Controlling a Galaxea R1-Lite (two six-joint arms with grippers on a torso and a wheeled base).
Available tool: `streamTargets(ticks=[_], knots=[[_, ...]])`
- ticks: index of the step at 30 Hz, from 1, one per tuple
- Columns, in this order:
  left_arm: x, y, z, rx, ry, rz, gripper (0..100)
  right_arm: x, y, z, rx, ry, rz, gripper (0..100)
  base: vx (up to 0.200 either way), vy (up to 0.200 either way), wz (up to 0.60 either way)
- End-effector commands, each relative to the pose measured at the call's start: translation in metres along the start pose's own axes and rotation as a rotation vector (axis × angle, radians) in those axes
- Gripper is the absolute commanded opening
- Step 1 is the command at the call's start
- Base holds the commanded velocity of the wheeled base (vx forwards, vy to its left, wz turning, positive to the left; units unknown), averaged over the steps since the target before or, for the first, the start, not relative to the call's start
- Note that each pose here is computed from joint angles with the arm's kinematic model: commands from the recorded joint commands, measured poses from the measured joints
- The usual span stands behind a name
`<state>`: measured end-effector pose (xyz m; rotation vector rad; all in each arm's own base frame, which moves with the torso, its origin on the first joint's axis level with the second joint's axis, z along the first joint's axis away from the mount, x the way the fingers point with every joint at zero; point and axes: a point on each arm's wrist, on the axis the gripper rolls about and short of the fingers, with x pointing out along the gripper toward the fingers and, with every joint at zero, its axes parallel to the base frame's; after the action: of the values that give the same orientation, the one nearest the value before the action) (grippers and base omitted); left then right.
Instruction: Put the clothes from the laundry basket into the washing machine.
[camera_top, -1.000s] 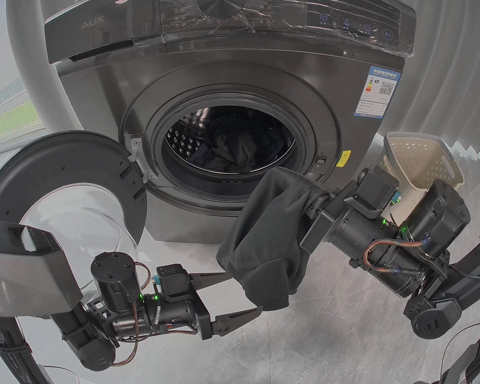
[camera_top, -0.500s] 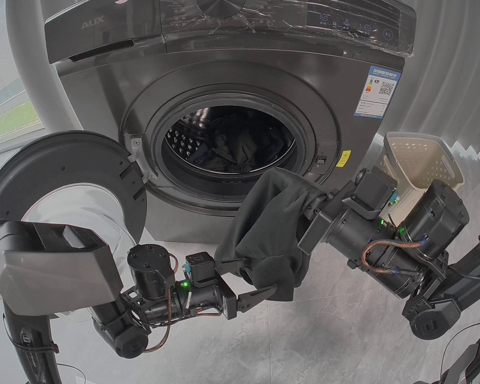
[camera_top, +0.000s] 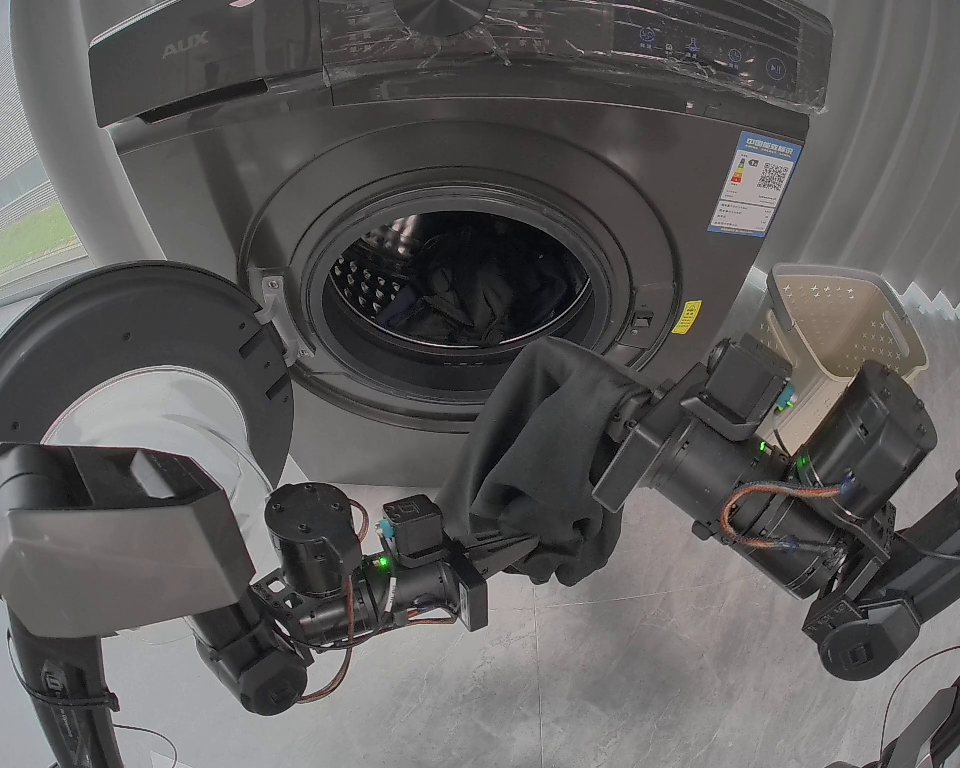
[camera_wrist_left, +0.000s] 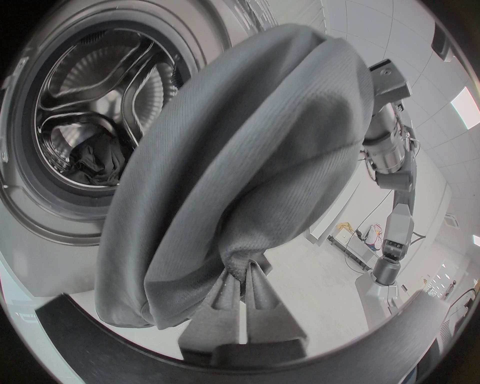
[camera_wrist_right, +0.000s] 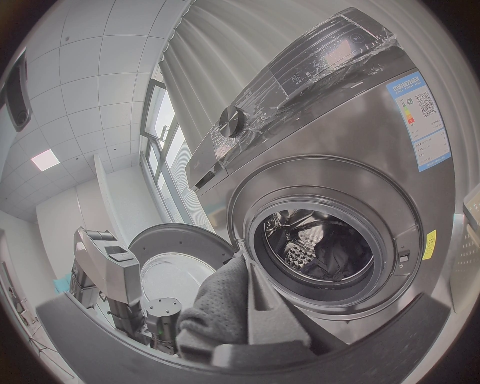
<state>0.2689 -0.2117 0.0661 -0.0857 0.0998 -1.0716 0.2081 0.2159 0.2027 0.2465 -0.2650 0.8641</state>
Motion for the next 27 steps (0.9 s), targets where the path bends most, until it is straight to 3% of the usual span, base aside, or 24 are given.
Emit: streamTargets(ticks=[1,8,13,15,16,21,27], knots=[[-0.030,-0.017,0.032,0.027,-0.056,-0.010,0,0.000,-0.006,-0.002,-0.005,0.008,-0.017,0,0.000,0.000,0.00],[-0.086,-0.048,0.065,0.051,-0.122,-0.038,0,0.001,-0.013,-0.016,0.005,0.042,-0.038,0,0.000,0.000,0.00],[-0.092,-0.053,0.058,0.039,-0.090,-0.043,0,0.004,-0.010,-0.016,0.006,0.042,-0.029,0,0.000,0.000,0.00],[-0.088,-0.050,0.045,0.016,-0.039,-0.037,0,0.004,-0.009,-0.016,0.007,0.039,-0.034,0,0.000,0.000,0.00],[-0.087,-0.048,0.039,0.004,-0.016,-0.033,100,0.004,-0.008,-0.015,0.008,0.037,-0.038,0,0.000,0.000,0.00],[-0.083,-0.042,0.014,-0.042,0.085,-0.008,100,0.004,-0.007,-0.014,0.013,0.033,-0.043,0,0.000,0.000,0.00],[-0.078,-0.036,-0.009,-0.076,0.170,0.003,100,0.004,-0.006,-0.014,0.014,0.032,-0.040,0,0.000,0.000,0.00]])
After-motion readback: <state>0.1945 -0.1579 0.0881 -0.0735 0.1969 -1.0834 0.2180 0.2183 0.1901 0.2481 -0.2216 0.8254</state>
